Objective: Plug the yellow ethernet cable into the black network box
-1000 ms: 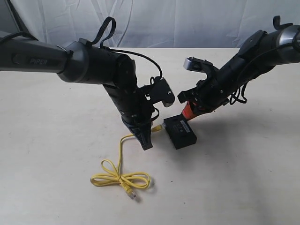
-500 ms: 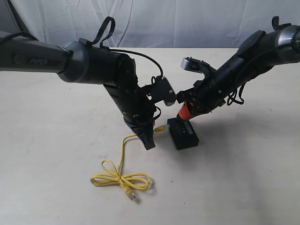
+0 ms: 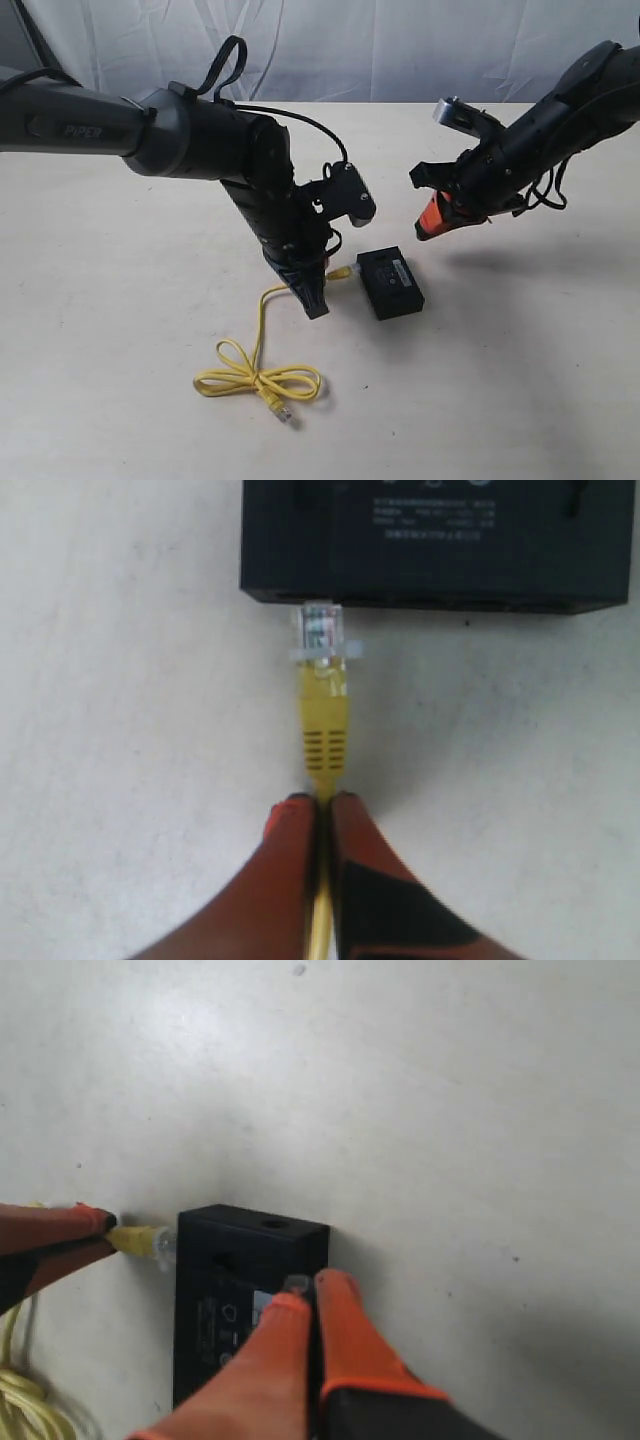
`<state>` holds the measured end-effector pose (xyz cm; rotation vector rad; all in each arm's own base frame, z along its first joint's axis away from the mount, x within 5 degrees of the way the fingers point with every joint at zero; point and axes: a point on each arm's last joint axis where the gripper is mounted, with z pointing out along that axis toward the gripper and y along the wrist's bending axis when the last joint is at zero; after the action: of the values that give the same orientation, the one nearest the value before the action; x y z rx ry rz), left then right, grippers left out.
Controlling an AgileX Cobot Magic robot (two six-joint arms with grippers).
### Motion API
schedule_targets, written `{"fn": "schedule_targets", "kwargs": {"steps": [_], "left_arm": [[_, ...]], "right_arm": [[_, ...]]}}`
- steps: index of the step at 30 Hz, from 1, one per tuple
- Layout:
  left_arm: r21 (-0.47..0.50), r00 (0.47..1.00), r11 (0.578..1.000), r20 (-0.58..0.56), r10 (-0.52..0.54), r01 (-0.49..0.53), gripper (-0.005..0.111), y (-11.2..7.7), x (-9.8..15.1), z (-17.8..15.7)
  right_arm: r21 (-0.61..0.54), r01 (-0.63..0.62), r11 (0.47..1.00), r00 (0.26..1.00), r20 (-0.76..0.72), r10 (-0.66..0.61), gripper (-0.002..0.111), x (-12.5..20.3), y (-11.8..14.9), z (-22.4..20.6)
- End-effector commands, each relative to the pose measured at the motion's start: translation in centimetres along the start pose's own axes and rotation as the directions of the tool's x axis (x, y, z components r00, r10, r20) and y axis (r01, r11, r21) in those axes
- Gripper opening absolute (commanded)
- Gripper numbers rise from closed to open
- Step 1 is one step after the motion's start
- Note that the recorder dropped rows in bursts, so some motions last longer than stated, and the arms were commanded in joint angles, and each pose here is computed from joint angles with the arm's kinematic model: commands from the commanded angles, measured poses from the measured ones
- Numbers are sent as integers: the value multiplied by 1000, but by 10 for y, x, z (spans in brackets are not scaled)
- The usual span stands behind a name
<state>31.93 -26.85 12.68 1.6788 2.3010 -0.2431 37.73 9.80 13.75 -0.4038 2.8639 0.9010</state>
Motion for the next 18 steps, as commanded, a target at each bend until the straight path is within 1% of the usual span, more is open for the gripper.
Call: {"fn": "schedule_targets", "kwargs": {"steps": [1,13,18], "left_arm": [[-36,1000,999,15,9,-8,0,2,-3,-1],[-24,1000,1000,-2,12,-12,0,1,-1,-1],[-13,1000,1000,-13,12,-12,0,0,0,-1]], "right_arm": [[-5,-3,1000,999,-46,2,-1,3,0,14],[3,-15,1000,997,-75,15,-1,6,-3,40],[3,-18,1000,998,-65,18,-1,5,-1,42]]}}
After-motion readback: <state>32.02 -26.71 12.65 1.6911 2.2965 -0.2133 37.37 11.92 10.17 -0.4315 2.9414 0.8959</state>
